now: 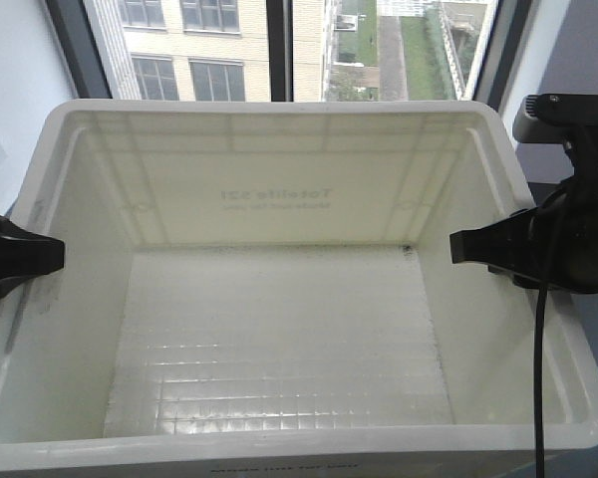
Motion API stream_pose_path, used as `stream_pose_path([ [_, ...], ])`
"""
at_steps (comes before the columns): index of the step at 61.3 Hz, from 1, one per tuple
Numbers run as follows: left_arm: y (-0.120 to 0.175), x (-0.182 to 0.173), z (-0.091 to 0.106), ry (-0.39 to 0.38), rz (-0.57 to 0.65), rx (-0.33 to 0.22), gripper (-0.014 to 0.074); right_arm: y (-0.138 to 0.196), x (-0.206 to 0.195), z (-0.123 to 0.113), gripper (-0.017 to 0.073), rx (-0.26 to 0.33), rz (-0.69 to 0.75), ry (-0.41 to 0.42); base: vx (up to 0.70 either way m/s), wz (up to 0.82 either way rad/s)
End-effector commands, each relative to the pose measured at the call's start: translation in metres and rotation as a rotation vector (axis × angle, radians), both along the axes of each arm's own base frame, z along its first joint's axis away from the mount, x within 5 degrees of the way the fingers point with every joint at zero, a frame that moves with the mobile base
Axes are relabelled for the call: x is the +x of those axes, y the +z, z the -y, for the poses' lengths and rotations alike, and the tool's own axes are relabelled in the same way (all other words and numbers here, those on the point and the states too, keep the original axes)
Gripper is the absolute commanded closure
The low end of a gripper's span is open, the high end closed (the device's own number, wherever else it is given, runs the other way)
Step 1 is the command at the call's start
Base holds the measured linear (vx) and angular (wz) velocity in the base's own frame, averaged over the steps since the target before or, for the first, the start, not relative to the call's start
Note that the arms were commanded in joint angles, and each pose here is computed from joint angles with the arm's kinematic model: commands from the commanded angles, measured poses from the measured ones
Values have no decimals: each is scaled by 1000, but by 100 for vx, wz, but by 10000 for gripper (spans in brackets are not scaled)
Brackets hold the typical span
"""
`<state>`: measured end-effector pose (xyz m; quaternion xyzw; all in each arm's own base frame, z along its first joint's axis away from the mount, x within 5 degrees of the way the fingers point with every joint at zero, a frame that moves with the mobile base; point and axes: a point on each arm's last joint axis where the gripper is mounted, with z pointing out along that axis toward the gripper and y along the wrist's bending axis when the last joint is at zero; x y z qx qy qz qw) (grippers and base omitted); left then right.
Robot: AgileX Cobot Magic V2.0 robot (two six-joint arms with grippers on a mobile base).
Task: Move bin from left to right shelf
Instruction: 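Hold the tote with both grippers while driving to the other shelf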
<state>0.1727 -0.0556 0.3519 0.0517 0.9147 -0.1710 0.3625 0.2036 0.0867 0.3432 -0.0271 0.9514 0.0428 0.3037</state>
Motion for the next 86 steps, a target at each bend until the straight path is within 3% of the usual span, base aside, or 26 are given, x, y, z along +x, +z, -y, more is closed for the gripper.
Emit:
stream_pose_path([
  [1, 23, -2, -2, -2, 158, 4, 521, 22, 5, 12, 523, -61, 165, -14, 23, 40],
  [86, 23, -2, -2, -2, 158, 4, 521, 22, 5, 12, 523, -61, 165, -14, 17, 47],
])
